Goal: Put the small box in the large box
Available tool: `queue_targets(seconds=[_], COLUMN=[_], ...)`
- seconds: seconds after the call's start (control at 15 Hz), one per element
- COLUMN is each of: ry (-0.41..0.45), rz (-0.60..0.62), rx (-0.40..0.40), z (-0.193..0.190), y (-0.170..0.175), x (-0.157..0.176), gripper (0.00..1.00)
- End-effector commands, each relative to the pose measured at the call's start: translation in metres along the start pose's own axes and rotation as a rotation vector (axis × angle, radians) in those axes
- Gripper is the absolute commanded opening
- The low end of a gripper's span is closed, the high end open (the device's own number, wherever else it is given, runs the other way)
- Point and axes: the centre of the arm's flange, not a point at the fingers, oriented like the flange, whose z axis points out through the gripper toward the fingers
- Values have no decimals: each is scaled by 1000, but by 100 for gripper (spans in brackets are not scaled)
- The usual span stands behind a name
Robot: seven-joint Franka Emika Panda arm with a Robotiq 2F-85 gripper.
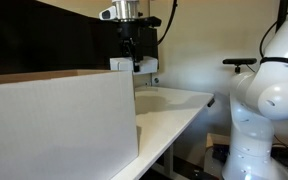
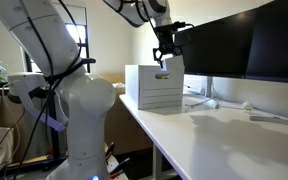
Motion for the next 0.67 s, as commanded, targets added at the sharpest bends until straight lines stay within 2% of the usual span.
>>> queue_targets(seconds=[0.0, 0.33, 0.6], ry=[19, 48, 68], rz=[6, -20, -85], rx=[-41, -79, -80], z=[-27, -64, -86], y=[-4, 4, 6], x=[8, 19, 37], gripper=[58, 58, 58])
